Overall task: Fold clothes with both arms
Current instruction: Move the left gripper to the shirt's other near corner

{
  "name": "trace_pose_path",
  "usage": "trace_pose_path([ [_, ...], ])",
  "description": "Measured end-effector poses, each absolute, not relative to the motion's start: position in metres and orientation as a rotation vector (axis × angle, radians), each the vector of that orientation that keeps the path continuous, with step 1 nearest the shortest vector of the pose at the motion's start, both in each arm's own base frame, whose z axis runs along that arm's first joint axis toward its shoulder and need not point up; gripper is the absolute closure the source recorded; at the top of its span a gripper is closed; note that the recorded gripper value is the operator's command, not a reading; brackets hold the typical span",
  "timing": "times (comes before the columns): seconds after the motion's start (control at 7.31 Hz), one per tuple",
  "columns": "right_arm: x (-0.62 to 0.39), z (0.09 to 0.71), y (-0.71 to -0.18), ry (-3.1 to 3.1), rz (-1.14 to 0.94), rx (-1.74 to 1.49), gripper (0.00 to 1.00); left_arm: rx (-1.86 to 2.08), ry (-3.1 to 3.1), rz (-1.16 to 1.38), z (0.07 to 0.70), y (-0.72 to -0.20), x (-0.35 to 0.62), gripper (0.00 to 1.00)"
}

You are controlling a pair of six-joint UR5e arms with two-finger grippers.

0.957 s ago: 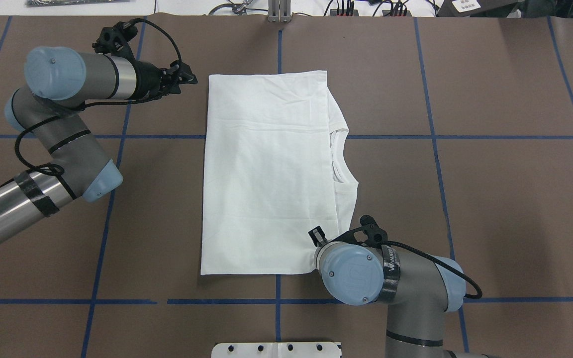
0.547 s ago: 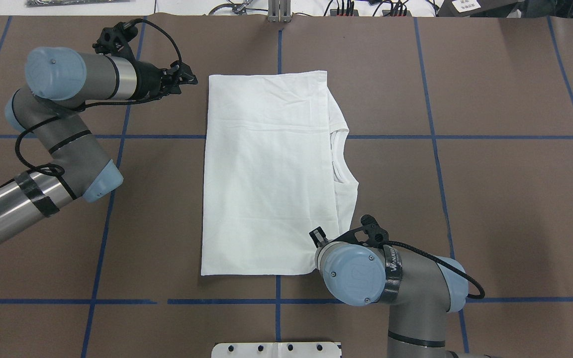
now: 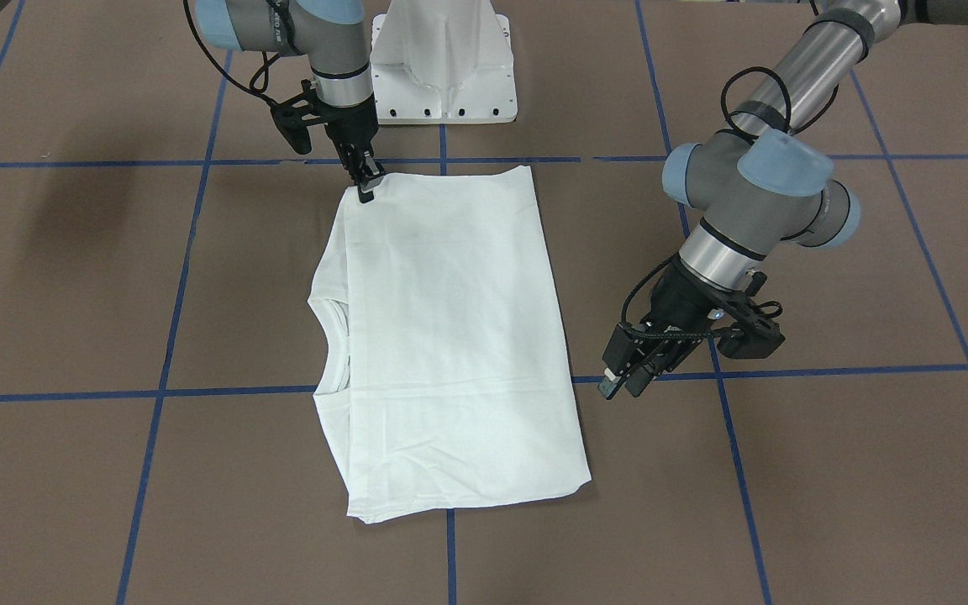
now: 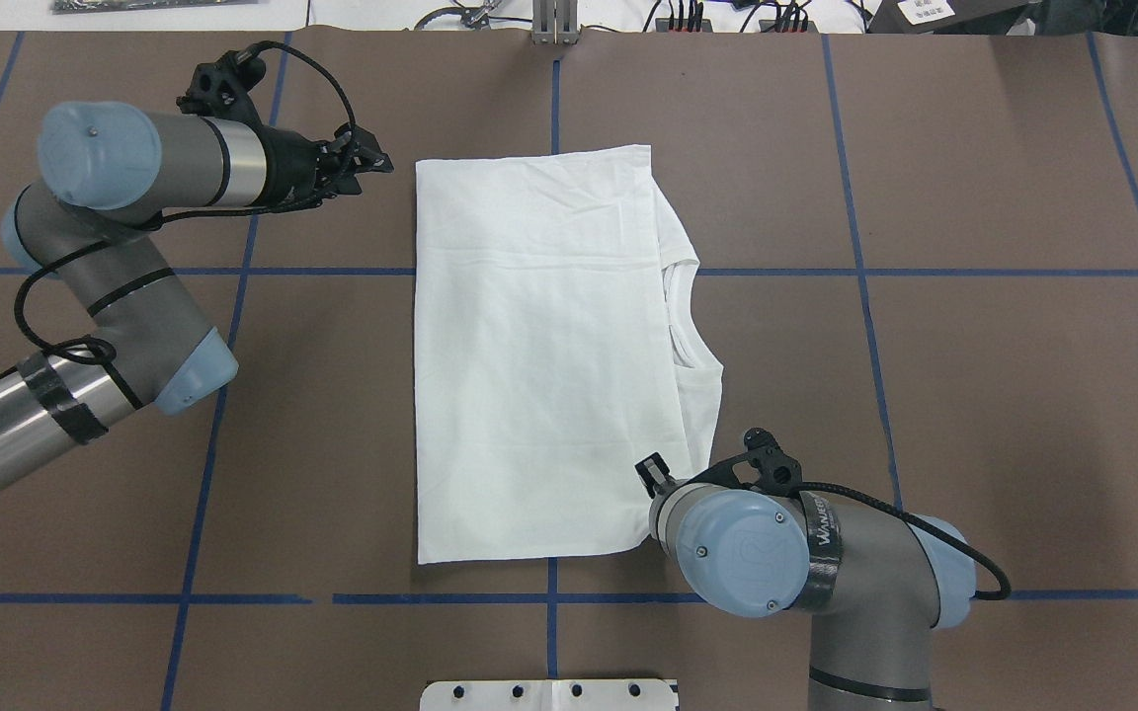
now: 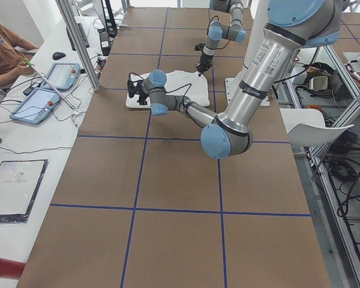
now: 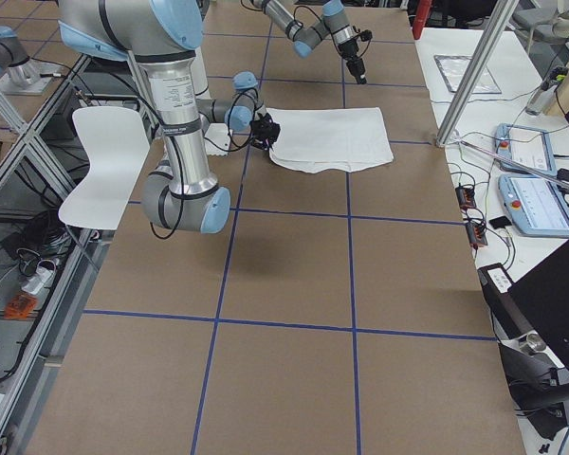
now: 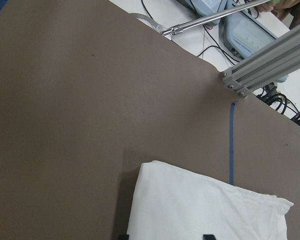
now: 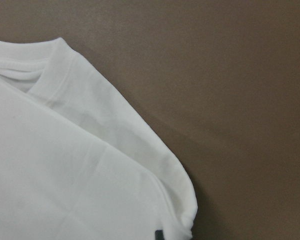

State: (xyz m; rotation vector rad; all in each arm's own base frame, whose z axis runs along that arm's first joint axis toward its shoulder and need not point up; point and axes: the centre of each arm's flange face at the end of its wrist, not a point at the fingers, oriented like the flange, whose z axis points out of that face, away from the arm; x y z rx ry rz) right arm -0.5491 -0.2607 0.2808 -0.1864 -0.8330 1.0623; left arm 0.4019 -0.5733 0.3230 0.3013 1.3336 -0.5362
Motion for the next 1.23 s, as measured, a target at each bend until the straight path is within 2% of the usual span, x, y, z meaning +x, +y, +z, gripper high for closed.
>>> trace_pose_path([
  [0.14,-0.549,0.281,-0.258,-0.832,1.058,-0.188,1.00,0.258,1.362,-0.558,0.326,-0.545,0.395,0.42],
  [0.68,-0.549,0.280,-0.256,-0.836,1.053,-0.192,1.00,-0.019,1.449,-0.608,0.331,-0.359,0.413,0.43],
  [0.96,-0.547,0.278,-0.255,-0.841,1.050,-0.194,1.00,-0.095,1.425,-0.657,0.333,-0.297,0.456,0.43],
  [1.23,-0.547,0.277,-0.255,-0.843,1.047,-0.194,1.00,-0.127,1.374,-0.681,0.333,-0.258,0.489,0.43],
])
